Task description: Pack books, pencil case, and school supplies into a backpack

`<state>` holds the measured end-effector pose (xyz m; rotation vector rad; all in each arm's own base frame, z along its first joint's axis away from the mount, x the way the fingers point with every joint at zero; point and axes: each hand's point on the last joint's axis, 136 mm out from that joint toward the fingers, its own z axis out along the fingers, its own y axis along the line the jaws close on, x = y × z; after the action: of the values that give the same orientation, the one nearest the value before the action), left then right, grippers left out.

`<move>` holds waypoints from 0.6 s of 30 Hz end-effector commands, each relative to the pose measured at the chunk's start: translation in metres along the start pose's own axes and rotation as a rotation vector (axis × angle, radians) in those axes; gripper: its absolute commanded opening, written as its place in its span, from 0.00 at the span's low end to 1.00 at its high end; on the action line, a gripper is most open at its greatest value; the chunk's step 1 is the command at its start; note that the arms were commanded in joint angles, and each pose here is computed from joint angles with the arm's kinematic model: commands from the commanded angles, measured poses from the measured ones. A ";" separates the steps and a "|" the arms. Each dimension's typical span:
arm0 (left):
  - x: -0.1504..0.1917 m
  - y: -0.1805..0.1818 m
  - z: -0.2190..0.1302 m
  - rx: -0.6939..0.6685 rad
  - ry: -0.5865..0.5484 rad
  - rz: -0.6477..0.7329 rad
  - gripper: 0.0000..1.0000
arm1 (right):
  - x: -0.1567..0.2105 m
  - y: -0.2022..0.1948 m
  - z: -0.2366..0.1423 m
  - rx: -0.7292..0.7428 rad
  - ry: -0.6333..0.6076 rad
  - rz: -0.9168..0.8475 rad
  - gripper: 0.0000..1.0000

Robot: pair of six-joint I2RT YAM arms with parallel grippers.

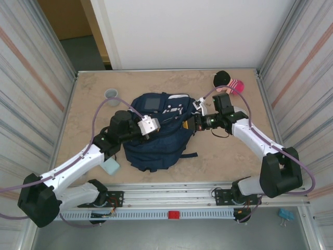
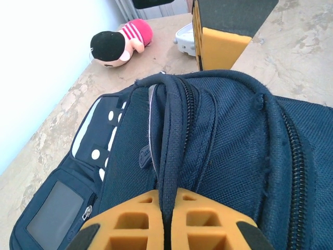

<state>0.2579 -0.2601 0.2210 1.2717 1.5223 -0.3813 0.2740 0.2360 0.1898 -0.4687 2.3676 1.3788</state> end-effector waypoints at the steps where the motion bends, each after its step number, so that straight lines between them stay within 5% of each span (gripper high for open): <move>1: -0.034 0.020 -0.011 -0.094 -0.104 0.018 0.00 | -0.002 0.022 -0.007 -0.082 -0.015 -0.023 0.04; 9: -0.040 0.020 -0.011 -0.094 -0.125 0.025 0.00 | 0.001 -0.002 -0.008 0.053 -0.024 0.024 0.49; 18: -0.046 0.020 -0.015 -0.089 -0.135 0.047 0.00 | 0.006 -0.017 -0.007 0.159 -0.035 -0.312 0.62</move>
<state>0.2577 -0.2608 0.2212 1.2658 1.5262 -0.3768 0.2790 0.2242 0.1769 -0.5590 2.3475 1.1584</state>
